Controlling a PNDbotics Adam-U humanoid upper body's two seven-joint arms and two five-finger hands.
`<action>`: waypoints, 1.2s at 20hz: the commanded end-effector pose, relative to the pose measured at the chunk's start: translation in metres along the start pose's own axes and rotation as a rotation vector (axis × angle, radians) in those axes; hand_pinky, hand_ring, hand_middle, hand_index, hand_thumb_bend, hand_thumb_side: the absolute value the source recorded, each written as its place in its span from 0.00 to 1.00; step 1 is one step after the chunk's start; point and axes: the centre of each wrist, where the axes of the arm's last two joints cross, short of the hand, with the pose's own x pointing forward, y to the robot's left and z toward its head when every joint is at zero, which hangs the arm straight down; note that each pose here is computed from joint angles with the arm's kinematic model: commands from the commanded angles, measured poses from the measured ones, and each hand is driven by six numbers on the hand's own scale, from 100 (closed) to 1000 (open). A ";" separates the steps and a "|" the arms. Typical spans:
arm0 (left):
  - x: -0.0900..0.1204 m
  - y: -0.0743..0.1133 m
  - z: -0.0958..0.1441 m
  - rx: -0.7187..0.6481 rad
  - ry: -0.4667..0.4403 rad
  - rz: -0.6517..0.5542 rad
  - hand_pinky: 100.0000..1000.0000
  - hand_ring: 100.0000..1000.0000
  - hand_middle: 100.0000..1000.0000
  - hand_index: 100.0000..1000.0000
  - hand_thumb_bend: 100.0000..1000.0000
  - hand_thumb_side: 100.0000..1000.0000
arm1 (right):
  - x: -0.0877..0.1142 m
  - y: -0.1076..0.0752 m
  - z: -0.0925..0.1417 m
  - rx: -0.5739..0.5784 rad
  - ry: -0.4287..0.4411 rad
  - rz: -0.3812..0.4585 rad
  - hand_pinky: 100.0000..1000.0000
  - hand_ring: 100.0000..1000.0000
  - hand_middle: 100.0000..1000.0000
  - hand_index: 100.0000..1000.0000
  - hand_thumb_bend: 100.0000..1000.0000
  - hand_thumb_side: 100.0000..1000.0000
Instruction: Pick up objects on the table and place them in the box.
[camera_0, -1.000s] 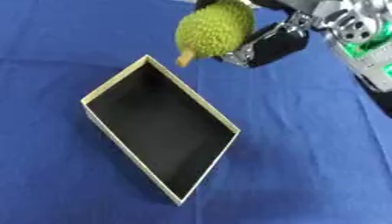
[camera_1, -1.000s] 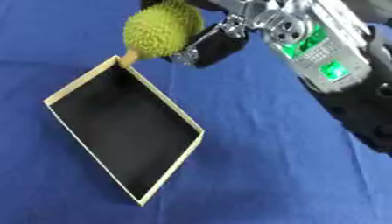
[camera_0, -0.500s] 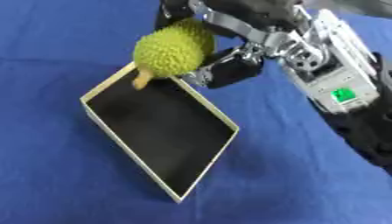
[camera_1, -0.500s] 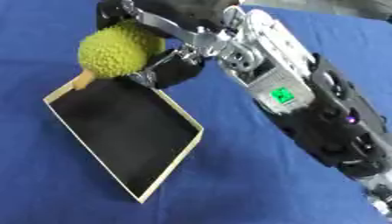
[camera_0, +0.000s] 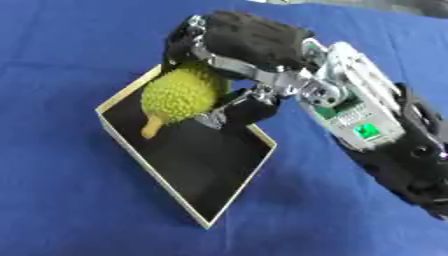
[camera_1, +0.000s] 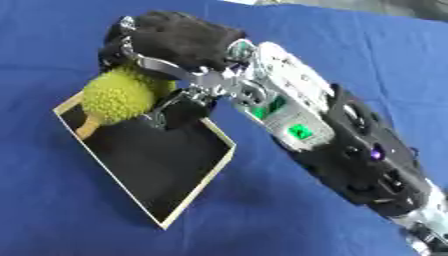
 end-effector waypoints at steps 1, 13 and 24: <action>0.005 0.001 -0.006 -0.008 -0.025 0.001 0.61 0.56 0.49 0.62 0.00 0.07 | 0.002 -0.001 -0.001 0.025 -0.006 0.027 0.55 0.53 0.48 0.63 0.12 0.00; 0.005 0.002 -0.005 -0.005 -0.021 -0.004 0.61 0.56 0.49 0.62 0.00 0.07 | 0.001 -0.006 0.004 0.131 -0.010 0.133 0.81 0.84 0.79 0.91 0.31 0.00; 0.004 0.004 -0.003 0.001 -0.015 -0.013 0.61 0.56 0.49 0.62 0.00 0.06 | -0.025 -0.030 0.024 -0.163 0.080 0.097 0.79 0.80 0.74 0.88 0.27 0.00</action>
